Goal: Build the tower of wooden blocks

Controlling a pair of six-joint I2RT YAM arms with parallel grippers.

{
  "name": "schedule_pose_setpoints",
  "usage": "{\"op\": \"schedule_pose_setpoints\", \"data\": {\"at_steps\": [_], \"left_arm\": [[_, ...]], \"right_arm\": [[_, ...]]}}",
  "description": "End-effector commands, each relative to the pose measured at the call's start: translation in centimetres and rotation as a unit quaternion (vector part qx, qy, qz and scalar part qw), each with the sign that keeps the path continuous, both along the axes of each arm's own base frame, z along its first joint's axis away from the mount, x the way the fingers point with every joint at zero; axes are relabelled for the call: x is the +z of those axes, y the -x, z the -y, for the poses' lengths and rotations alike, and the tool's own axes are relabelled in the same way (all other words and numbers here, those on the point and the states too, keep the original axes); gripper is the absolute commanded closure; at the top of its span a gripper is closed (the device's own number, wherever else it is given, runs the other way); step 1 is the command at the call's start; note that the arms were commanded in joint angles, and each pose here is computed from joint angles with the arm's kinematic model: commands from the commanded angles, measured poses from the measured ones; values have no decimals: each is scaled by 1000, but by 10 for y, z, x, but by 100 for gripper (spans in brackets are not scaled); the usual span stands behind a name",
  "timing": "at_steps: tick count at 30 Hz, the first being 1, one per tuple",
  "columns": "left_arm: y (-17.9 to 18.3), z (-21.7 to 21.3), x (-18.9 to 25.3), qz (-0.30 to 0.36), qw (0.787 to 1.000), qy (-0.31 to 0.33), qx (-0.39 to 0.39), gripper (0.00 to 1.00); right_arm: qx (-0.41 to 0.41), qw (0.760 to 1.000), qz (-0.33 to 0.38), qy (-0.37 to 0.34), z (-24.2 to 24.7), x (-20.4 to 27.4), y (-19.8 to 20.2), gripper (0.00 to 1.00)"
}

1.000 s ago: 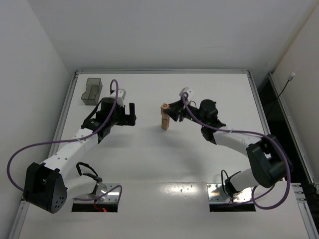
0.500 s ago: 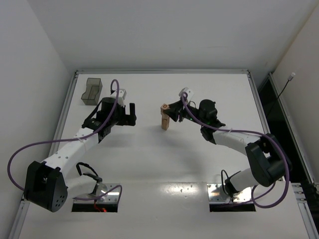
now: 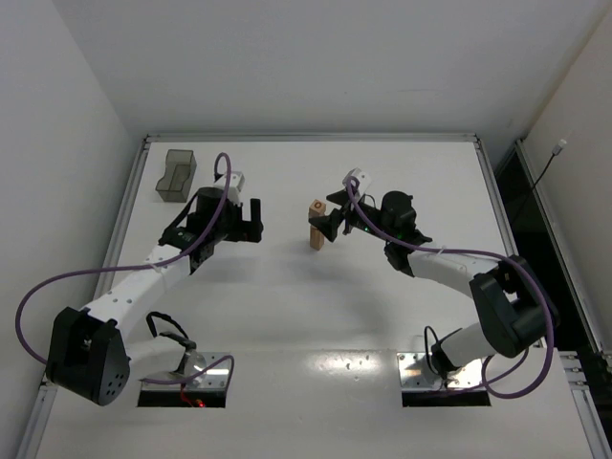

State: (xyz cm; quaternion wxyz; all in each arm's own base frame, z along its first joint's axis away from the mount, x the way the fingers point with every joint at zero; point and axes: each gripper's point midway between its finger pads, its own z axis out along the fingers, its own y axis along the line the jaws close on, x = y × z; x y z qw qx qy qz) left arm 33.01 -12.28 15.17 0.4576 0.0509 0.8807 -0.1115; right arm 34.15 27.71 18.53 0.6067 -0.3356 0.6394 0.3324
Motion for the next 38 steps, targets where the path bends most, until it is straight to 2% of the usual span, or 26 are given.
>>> {"op": "schedule_pose_setpoints", "data": {"at_steps": [1,8,12,13,16,17,19,20,24,30,38], "left_arm": [[-11,9,24,36,999,12,-8,0],[-10,0,25,40,999,4,16,0],[-2,-13,19,35,999,-17,36,0],[1,-17,19,34,998,-28,36,0],[5,-31,11,20,997,-61,47,0],[7,-34,2,4,996,-77,46,0],[4,-46,3,-3,994,-91,63,0],[6,-46,2,-8,994,-94,63,0],[5,-52,-1,-8,992,-102,69,0],[5,-44,-5,1,995,-86,53,0],[4,-46,-8,-2,994,-94,54,0]], "right_arm": [[-1,999,37,-14,0,21,-4,23],[6,997,68,28,12,14,7,19],[-44,995,70,59,46,15,5,19],[-57,994,45,78,56,3,8,19],[-105,988,51,103,85,18,5,19],[-113,985,21,128,96,3,10,19],[-152,977,10,149,119,11,7,18],[-156,970,-42,184,131,-13,16,18],[-197,939,-98,263,179,-44,28,15],[-260,913,-144,278,225,-69,35,14],[-291,910,-161,249,245,-64,31,14]]}}
